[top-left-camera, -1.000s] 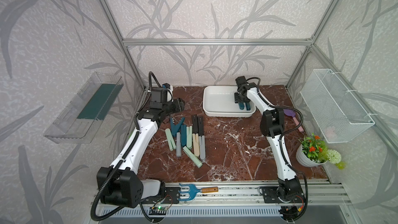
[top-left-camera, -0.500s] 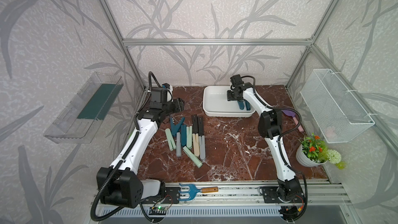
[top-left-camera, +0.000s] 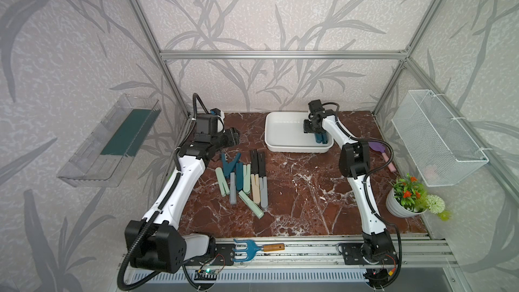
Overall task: Put the pruning pliers into the storage box
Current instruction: Adjust the pruning pliers in the storage box, then pick up the pruning pliers from the center of the board.
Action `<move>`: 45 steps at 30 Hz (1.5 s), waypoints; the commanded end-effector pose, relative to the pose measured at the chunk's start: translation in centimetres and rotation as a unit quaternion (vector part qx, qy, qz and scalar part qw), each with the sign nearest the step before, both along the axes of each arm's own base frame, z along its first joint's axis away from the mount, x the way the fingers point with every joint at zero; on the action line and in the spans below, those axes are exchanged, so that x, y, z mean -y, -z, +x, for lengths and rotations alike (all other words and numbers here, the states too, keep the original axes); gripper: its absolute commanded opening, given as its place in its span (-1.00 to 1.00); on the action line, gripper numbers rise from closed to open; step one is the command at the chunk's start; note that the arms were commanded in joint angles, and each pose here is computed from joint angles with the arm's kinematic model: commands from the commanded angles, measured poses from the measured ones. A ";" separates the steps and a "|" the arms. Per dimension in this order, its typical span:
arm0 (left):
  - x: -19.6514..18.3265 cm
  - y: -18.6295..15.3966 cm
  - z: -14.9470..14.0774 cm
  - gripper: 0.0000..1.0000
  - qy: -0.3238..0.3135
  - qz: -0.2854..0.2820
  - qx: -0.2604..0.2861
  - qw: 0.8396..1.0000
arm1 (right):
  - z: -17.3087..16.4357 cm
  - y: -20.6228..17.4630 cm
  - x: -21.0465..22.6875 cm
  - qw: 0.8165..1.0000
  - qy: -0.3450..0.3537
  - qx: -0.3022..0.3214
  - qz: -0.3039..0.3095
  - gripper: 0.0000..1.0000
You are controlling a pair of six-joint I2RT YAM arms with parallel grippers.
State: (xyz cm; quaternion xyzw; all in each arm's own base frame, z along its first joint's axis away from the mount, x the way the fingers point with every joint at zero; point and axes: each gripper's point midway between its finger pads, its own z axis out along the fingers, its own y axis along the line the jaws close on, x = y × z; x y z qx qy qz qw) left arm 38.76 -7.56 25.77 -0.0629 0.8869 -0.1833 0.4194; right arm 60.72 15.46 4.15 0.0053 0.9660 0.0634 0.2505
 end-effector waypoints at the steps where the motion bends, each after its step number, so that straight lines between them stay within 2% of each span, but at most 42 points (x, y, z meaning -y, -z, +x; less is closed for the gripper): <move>1: 0.1 0.1 0.0 0.22 0.007 0.004 -0.002 1.000 | 0.7 -1.1 0.6 1.000 -0.007 0.010 0.011 0.01; 6: 0.0 0.9 0.2 0.23 -0.001 0.011 -0.015 1.000 | 0.7 -4.6 -1.9 0.995 -0.052 0.032 0.075 0.09; 12: 1.6 2.3 0.2 0.25 0.006 0.043 -0.031 0.999 | -0.1 -11.3 -4.5 0.983 -0.083 0.078 0.140 0.11; 18: 4.2 5.3 0.4 0.25 0.008 0.082 -0.070 0.994 | -2.5 -16.0 -4.8 0.982 -0.084 0.121 0.117 0.12; 23: 5.9 8.4 0.8 0.26 -0.013 0.098 -0.108 0.989 | -7.1 -17.4 -5.5 0.980 -0.075 0.158 0.093 0.11; 27: 6.0 9.7 1.5 0.26 -0.031 0.097 -0.120 0.987 | -12.6 -16.2 -9.1 0.982 -0.097 0.149 0.064 0.13; 33: 5.2 11.4 2.1 0.26 -0.039 0.077 -0.145 0.986 | -19.4 -11.5 -15.2 0.985 -0.115 0.095 0.086 0.18; 36: 4.5 13.3 2.6 0.26 -0.042 0.064 -0.171 0.982 | -20.7 -9.8 -16.7 0.985 -0.120 0.071 0.100 0.18; 41: 3.8 16.3 3.4 0.26 -0.053 0.094 -0.213 0.971 | -21.1 -9.4 -16.4 0.986 -0.116 0.066 0.101 0.17; 45: 4.3 18.3 4.1 0.23 -0.051 0.095 -0.238 0.965 | -22.1 -8.5 -16.6 0.985 -0.123 0.043 0.111 0.14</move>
